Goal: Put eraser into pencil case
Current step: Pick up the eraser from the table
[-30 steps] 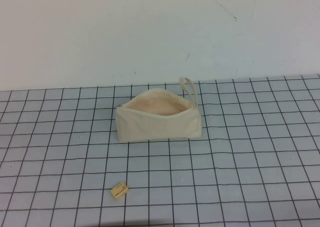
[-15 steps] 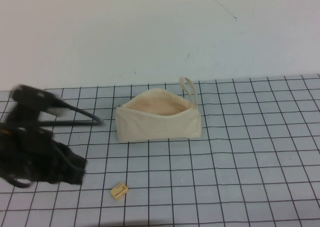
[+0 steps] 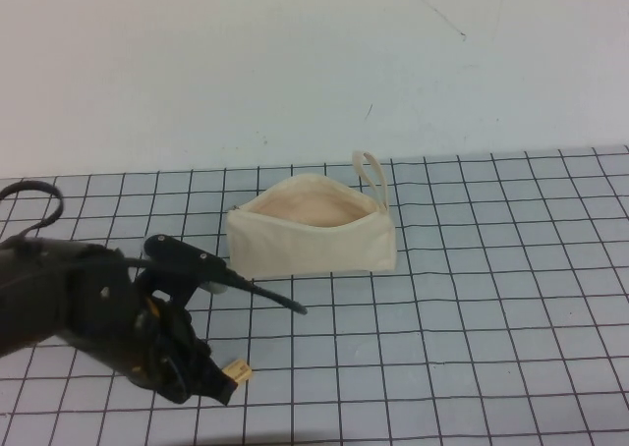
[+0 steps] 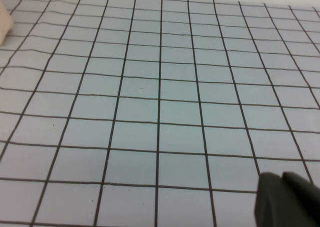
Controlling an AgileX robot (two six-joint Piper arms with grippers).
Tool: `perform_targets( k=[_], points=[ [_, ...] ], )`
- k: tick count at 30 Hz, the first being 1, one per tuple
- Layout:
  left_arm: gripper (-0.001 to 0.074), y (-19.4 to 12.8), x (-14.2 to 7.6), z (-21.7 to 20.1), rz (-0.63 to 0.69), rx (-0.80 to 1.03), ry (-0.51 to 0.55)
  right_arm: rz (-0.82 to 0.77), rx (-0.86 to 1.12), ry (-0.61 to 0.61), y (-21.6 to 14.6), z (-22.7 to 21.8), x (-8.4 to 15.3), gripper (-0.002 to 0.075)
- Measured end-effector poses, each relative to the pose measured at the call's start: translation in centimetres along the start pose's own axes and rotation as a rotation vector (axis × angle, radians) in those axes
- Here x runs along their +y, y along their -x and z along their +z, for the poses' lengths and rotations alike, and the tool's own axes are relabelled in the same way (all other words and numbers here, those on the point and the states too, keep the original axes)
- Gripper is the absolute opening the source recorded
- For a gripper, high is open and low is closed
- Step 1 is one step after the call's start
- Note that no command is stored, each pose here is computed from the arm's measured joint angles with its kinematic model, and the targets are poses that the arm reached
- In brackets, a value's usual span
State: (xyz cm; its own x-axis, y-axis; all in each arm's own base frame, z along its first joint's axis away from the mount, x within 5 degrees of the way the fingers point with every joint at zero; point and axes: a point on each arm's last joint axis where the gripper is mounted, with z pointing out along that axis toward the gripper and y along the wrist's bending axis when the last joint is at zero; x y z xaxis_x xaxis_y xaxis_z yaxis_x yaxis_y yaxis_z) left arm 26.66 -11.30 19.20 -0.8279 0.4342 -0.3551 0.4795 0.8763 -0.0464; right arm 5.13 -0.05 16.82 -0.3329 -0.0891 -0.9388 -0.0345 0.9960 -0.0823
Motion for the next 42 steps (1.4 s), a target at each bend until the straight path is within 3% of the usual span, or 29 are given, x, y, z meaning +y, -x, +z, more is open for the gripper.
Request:
perform_targets(
  k=[6, 8, 13, 22, 24, 28, 36, 42],
  points=[
    [0.0445, 2.5, 0.2, 1.3, 0.006, 0.014, -0.006, 0.0, 0.0, 0.0, 0.0, 0.0, 0.0, -0.0001],
    [0.0472, 3.3, 0.0, 1.5, 0.017, 0.015, -0.01, 0.0, 0.0, 0.0, 0.0, 0.0, 0.0, -0.0001],
    [0.0433, 5.1, -0.6, 3.2, 0.055, 0.06, -0.021, 0.0, 0.0, 0.0, 0.0, 0.0, 0.0, -0.0001],
    [0.0408, 4.7, -0.7, 5.7, 0.091, 0.187, -0.022, 0.0, 0.0, 0.0, 0.0, 0.0, 0.0, -0.0001],
    [0.0363, 4.6, -0.7, 5.8, 0.096, 0.189, -0.018, 0.0, 0.0, 0.0, 0.0, 0.0, 0.0, -0.0001],
    [0.0173, 4.7, -0.6, 5.8, 0.107, 0.188, -0.011, 0.0, 0.0, 0.0, 0.0, 0.0, 0.0, -0.0001],
    [0.0181, 5.6, -0.6, 5.0, 0.113, 0.225, -0.021, 0.0, 0.0, 0.0, 0.0, 0.0, 0.0, -0.0001],
    [0.0181, 10.2, -0.9, 0.0, 0.129, 0.165, -0.032, 0.0, 0.0, 0.0, 0.0, 0.0, 0.0, -0.0001]
  ],
)
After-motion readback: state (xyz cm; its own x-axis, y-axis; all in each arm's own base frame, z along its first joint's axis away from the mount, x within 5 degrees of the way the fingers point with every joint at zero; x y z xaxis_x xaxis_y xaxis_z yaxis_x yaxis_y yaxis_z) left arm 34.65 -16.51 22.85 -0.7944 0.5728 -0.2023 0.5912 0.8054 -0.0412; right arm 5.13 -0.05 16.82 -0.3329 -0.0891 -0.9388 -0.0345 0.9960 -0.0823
